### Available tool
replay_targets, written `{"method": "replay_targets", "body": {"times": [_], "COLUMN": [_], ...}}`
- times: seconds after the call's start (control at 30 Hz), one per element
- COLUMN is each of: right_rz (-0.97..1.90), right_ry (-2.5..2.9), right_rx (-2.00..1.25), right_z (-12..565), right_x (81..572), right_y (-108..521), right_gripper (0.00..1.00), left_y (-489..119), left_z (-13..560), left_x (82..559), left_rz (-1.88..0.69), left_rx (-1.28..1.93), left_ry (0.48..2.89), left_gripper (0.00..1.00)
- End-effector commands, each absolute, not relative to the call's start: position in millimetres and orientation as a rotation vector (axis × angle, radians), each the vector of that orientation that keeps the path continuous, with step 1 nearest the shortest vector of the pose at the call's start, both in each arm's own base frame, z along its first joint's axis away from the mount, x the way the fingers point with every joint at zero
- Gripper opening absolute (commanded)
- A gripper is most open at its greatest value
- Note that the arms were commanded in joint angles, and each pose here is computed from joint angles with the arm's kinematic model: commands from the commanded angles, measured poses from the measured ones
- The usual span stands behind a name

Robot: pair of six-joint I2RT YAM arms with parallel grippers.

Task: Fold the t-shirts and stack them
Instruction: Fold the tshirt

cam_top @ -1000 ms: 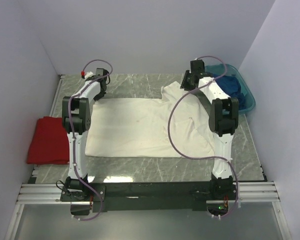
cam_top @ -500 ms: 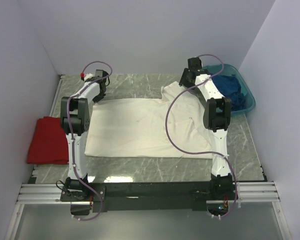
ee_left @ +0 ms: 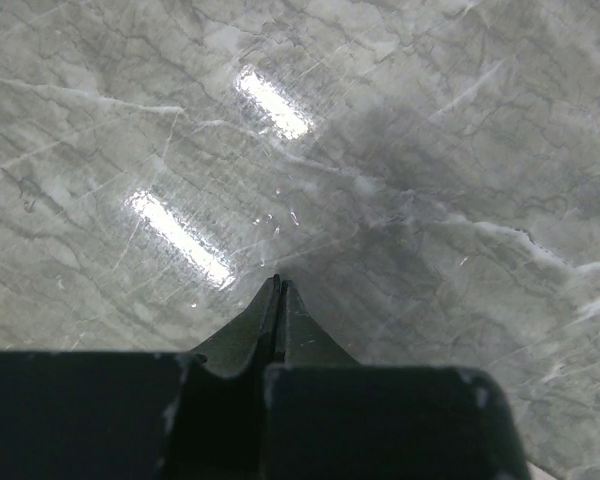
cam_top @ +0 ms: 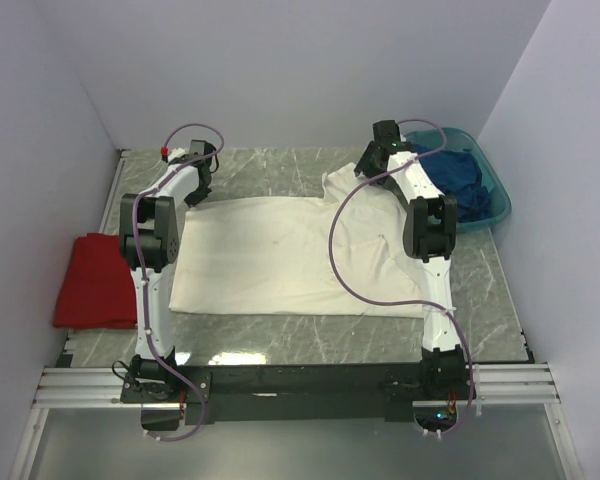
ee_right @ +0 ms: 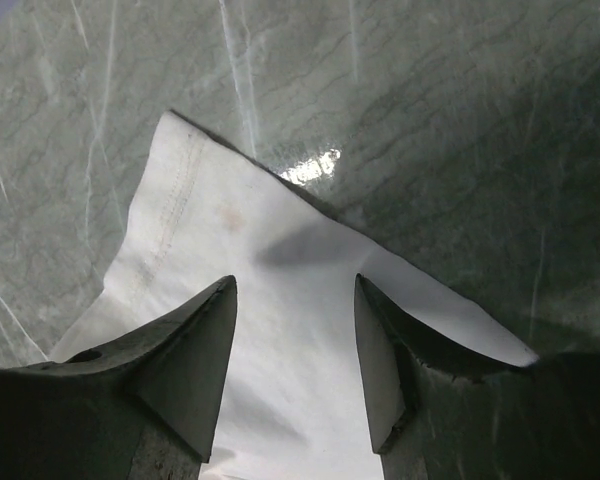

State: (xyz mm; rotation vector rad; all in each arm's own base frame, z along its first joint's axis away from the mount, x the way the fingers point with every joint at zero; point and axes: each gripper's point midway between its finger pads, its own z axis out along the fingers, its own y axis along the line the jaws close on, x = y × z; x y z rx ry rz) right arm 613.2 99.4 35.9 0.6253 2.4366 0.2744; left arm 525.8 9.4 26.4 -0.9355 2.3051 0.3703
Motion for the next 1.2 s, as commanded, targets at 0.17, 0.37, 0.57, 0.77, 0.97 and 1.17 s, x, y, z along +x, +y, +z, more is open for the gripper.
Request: {"method": "replay_targets", "body": {"times": [0.17, 0.37, 0.57, 0.77, 0.97, 1.17], "right_rz": [0.25, 0.255, 0.236, 0.216, 0.211, 0.204], "right_ry": [2.429, 2.483, 2.518, 2.57, 2.587, 2.531], "right_rx": [0.711, 0.705, 0.673, 0.614, 0.595, 0.596], "right_z": [35.4, 16.9, 12.6, 7.3, 5.2, 21.2], "right_x": [612.5, 602.7, 592.8, 580.4, 570.9, 578.4], "right_y": [93.1, 107.6, 115.8, 128.3, 134.4, 130.3], "right_gripper": [0.55, 0.46, 0.39, 0.35, 0.17, 0.0], "left_y": [2.2, 0.9, 1.7, 0.6, -0.5, -0.5], "left_z": [43.0, 41.7, 42.7, 46.8, 49.4, 49.9], "left_x": [526.4, 526.0, 523.3, 522.2, 519.5, 521.0], "left_rz": [0.285, 0.276, 0.283, 0.264, 0.256, 0.258], "left_rx": [-0.938, -0.937, -0.937, -0.946, -0.944, -0.937], "left_ry": [2.299, 2.304, 2.306, 2.302, 2.299, 2.303], "left_gripper": [0.0, 0.0, 0.0, 0.0, 0.0, 0.0]}}
